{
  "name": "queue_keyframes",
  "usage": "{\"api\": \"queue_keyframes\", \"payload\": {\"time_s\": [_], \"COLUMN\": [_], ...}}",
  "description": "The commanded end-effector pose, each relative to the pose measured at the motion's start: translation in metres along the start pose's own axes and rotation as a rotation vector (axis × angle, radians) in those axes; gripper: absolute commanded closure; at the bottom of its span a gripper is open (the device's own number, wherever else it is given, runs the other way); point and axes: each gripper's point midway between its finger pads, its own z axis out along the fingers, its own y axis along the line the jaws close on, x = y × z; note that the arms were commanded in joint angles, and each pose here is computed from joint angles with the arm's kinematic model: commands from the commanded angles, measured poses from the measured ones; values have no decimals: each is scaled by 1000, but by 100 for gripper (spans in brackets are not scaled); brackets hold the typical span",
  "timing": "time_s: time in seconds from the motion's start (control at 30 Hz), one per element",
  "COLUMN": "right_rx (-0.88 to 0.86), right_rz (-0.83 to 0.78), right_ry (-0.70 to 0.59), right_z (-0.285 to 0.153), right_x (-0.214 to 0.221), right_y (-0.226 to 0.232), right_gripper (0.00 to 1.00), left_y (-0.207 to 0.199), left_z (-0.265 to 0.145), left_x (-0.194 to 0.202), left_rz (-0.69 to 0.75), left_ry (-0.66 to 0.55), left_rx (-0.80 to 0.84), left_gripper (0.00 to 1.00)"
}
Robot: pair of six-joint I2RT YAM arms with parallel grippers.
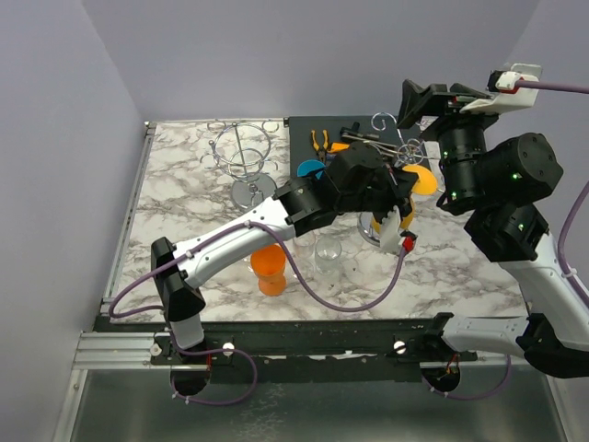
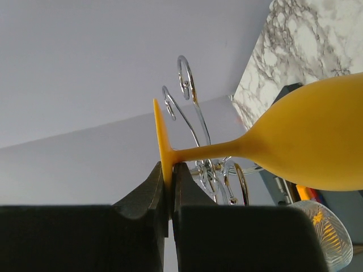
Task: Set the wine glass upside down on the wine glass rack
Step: Turn the wine glass upside down at the wine rack.
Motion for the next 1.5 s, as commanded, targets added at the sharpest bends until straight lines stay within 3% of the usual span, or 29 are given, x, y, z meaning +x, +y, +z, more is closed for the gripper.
{"api": "queue_keyframes", "payload": {"time_s": [0.0,0.7,1.1,1.47], "right_rx": [-34,-32,-2,18], "right_rz": [10,18,-8,-31], "right_ry": [2,10,39,56], "right_z": [-2,-11,-9,-8], "right_x": [-2,0,8,18], "right_y": [4,-4,-7,-8], "right_gripper": [12,11,10,8], "left_y": [18,4,-2,-23], "left_z": [1,-26,-47,-41], "left_x": [18,65,47,22], "left_rz": [36,4,-12,5], "left_ry": [99,253,207,161], "left_rx": [-36,3,-1,39], "left_gripper": [100,100,100,100]}}
